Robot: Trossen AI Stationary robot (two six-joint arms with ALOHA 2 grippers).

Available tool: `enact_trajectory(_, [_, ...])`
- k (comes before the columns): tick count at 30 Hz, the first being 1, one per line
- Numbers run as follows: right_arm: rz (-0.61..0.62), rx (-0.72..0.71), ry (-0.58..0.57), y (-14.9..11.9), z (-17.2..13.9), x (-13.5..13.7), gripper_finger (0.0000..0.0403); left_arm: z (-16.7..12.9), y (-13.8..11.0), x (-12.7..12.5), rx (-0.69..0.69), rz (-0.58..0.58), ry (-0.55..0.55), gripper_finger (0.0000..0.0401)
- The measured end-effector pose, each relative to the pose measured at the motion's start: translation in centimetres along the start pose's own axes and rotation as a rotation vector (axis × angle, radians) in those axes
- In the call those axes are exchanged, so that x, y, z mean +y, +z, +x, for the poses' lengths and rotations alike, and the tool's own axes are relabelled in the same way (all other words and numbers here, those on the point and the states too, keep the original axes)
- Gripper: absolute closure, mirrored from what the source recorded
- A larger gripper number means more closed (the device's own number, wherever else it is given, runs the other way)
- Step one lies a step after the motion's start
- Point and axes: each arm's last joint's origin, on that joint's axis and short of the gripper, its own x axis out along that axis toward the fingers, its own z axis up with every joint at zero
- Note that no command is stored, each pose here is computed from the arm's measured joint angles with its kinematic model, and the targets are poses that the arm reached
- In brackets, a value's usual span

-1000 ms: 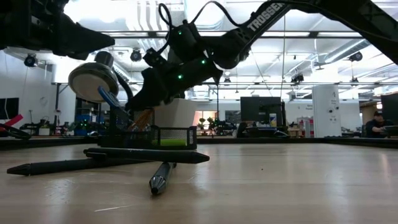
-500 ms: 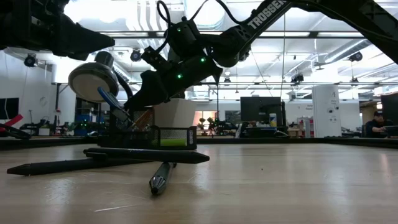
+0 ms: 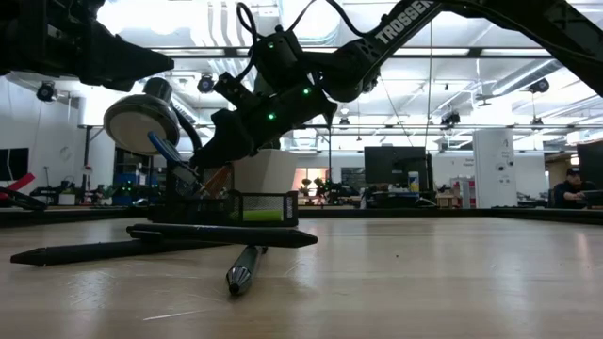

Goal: Pick and place office supplies into organizer
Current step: Put the black binder clip into the black desk organizer, then put the middle black pen into the black desk organizer

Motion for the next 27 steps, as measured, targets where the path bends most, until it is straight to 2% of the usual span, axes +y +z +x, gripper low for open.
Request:
enact_trajectory(10, [0.004, 0.004, -0.017, 0.0, 0.0, -0.1, 0.0346, 0.0, 0.0, 0.0, 0.000, 0.000, 0.000, 0.0342])
enact_trajectory(20, [0.036, -0.007, -0.012, 0.4, -0.2, 0.1, 0.0326, 0.0, 0.0, 0.0, 0.000, 0.000, 0.000, 0.0342])
enact_trajectory(27, [0.006, 0.016, 0.036, 2.0, -1.4, 1.8, 0.0317, 0.0, 0.0, 0.0, 0.000, 0.000, 0.000, 0.0342])
